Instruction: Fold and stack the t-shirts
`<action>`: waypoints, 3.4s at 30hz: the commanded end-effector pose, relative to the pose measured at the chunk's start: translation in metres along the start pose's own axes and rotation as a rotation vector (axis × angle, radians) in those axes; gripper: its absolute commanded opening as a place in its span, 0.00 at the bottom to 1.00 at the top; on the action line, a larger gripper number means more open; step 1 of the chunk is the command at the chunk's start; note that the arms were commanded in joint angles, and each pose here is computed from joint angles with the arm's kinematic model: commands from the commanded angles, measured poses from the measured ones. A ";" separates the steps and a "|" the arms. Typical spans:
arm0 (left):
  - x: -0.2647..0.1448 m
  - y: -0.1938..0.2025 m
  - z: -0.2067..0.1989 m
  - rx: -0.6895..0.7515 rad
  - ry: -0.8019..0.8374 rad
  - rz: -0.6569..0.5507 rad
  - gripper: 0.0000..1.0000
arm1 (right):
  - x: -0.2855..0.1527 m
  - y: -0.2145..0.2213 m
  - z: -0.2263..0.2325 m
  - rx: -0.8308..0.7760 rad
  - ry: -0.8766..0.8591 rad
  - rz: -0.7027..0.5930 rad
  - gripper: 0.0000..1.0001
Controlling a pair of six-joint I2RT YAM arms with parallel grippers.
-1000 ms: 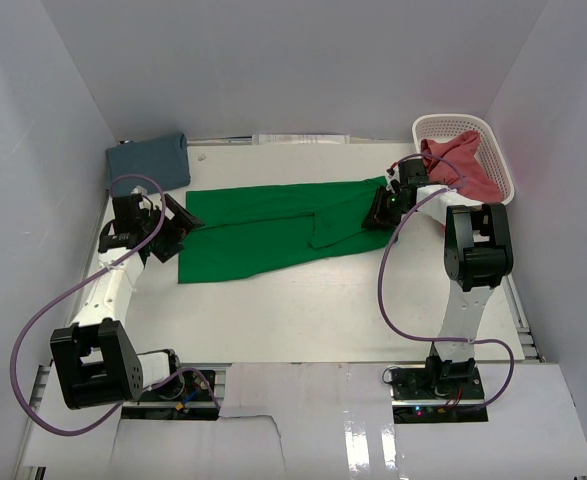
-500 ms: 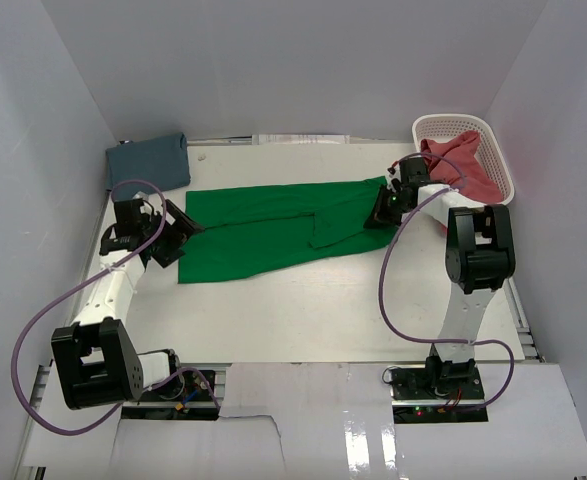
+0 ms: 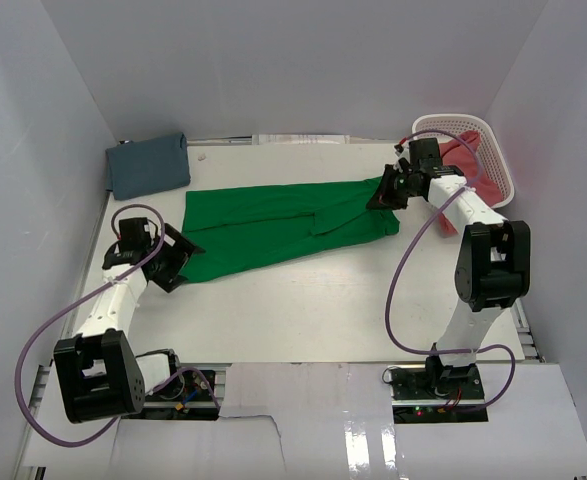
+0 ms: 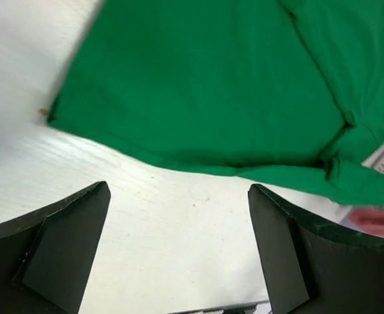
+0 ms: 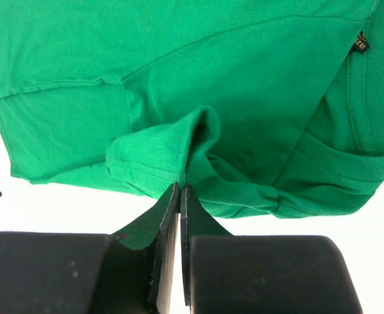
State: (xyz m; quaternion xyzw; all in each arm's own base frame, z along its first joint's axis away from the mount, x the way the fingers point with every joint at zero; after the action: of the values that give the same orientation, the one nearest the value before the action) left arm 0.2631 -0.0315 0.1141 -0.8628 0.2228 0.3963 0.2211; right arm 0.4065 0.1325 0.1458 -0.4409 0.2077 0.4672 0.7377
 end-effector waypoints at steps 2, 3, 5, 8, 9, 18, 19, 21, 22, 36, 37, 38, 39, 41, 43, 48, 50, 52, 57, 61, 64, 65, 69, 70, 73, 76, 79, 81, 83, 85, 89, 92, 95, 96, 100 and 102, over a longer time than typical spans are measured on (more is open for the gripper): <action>-0.006 -0.015 0.021 -0.074 -0.177 -0.098 0.98 | -0.011 -0.013 0.013 -0.008 -0.030 -0.022 0.08; -0.006 -0.014 0.025 -0.079 -0.211 -0.096 0.98 | -0.011 -0.013 0.014 -0.007 -0.034 -0.021 0.08; -0.004 -0.021 0.032 -0.103 -0.279 -0.119 0.97 | -0.010 -0.013 0.014 -0.007 -0.036 -0.020 0.08; 0.000 -0.022 0.034 -0.107 -0.307 -0.105 0.97 | -0.009 -0.010 0.012 -0.003 -0.033 -0.011 0.08; 0.003 -0.021 0.035 -0.108 -0.312 -0.090 0.97 | -0.008 -0.008 0.011 -0.003 -0.030 -0.005 0.08; 0.004 -0.026 0.035 -0.078 -0.316 -0.109 0.96 | 0.012 0.014 -0.003 0.024 -0.033 0.060 0.08; 0.004 -0.026 0.035 -0.076 -0.314 -0.111 0.96 | 0.014 0.017 -0.006 0.030 -0.031 0.068 0.08; 0.004 -0.025 0.037 -0.076 -0.318 -0.106 0.96 | 0.022 0.019 -0.010 0.037 -0.028 0.076 0.08; 0.005 -0.025 0.038 -0.075 -0.321 -0.105 0.96 | 0.025 0.021 -0.011 0.041 -0.028 0.082 0.08; 0.018 -0.028 0.053 -0.112 -0.397 -0.125 0.85 | 0.039 0.018 -0.014 0.044 -0.027 0.083 0.08; 0.022 -0.029 0.052 -0.113 -0.387 -0.126 0.81 | 0.039 0.018 -0.014 0.044 -0.028 0.079 0.08; 0.025 -0.030 0.052 -0.118 -0.387 -0.123 0.76 | 0.038 0.018 -0.013 0.041 -0.029 0.078 0.08; 0.028 -0.031 0.052 -0.114 -0.378 -0.125 0.66 | 0.038 0.018 -0.013 0.042 -0.029 0.079 0.08; 0.033 -0.030 0.051 -0.114 -0.357 -0.122 0.62 | 0.038 0.019 -0.013 0.042 -0.029 0.079 0.08; 0.036 -0.028 0.053 -0.115 -0.357 -0.110 0.59 | 0.038 0.019 -0.013 0.042 -0.029 0.079 0.08; 0.043 -0.023 0.065 -0.118 -0.395 -0.099 0.59 | 0.038 0.018 -0.013 0.040 -0.032 0.076 0.08; 0.045 -0.020 0.067 -0.121 -0.398 -0.090 0.52 | 0.038 0.018 -0.013 0.040 -0.031 0.077 0.08; 0.048 -0.020 0.068 -0.121 -0.386 -0.089 0.33 | 0.038 0.019 -0.013 0.041 -0.031 0.078 0.08; 0.054 -0.020 0.059 -0.104 -0.350 -0.043 0.00 | 0.037 0.018 -0.012 0.037 -0.033 0.076 0.08; 0.047 -0.028 0.046 -0.078 -0.318 -0.062 0.00 | 0.038 0.016 -0.013 0.037 -0.028 0.081 0.08; 0.038 -0.035 0.036 -0.061 -0.309 -0.081 0.00 | 0.040 0.011 -0.016 0.043 -0.024 0.081 0.08; 0.034 -0.037 0.034 -0.059 -0.306 -0.089 0.00 | 0.040 0.007 -0.016 0.043 -0.026 0.074 0.08; 0.025 -0.041 0.027 -0.044 -0.295 -0.106 0.00 | 0.041 0.001 -0.019 0.055 -0.027 0.071 0.08; 0.024 -0.042 0.026 -0.041 -0.295 -0.110 0.00 | 0.041 0.000 -0.018 0.056 -0.026 0.072 0.08; 0.021 -0.042 0.026 -0.039 -0.297 -0.112 0.00 | 0.037 -0.008 -0.014 0.053 -0.032 0.059 0.09; 0.021 -0.042 0.027 -0.036 -0.301 -0.111 0.00 | 0.036 -0.011 -0.015 0.052 -0.024 0.054 0.10; 0.021 -0.042 0.028 -0.033 -0.304 -0.111 0.00 | 0.036 -0.008 -0.020 0.059 -0.015 0.067 0.10; 0.021 -0.042 0.028 -0.031 -0.305 -0.114 0.00 | 0.036 -0.006 -0.023 0.063 -0.011 0.072 0.10; 0.020 -0.042 0.028 -0.030 -0.303 -0.117 0.00 | 0.037 -0.002 -0.026 0.068 -0.009 0.082 0.17; 0.020 -0.042 0.028 -0.028 -0.304 -0.117 0.00 | 0.039 -0.001 -0.027 0.068 -0.013 0.087 0.24; 0.020 -0.042 0.028 -0.025 -0.304 -0.114 0.00 | 0.042 0.000 -0.027 0.073 -0.023 0.093 0.24; 0.020 -0.042 0.028 -0.022 -0.303 -0.115 0.00 | 0.043 -0.001 -0.027 0.074 -0.027 0.093 0.08; 0.019 -0.043 0.027 -0.021 -0.301 -0.117 0.00 | 0.043 0.000 -0.026 0.069 -0.036 0.101 0.24; 0.020 -0.042 0.028 -0.019 -0.303 -0.114 0.00 | 0.043 0.000 -0.026 0.068 -0.033 0.100 0.27; 0.020 -0.042 0.027 -0.017 -0.303 -0.114 0.00 | 0.044 0.002 -0.027 0.069 -0.033 0.103 0.34; 0.020 -0.043 0.028 -0.018 -0.303 -0.117 0.00 | 0.044 0.002 -0.027 0.070 -0.036 0.105 0.39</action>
State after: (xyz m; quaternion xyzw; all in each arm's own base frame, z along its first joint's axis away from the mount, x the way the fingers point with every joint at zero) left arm 0.2753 0.0095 0.0740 -0.7947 0.1493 0.5322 0.2508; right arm 0.4244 0.1307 0.0938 -0.3949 0.2467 0.5018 0.7290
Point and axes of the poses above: each gripper's point midway between its finger pads, its own x axis out along the fingers, its own z axis along the line the jaws close on, y = z × x, the point moved 3 cm from there along -x, back along the fingers, and after that the axes turned 2 degrees about -x, right-handed, at the moved point
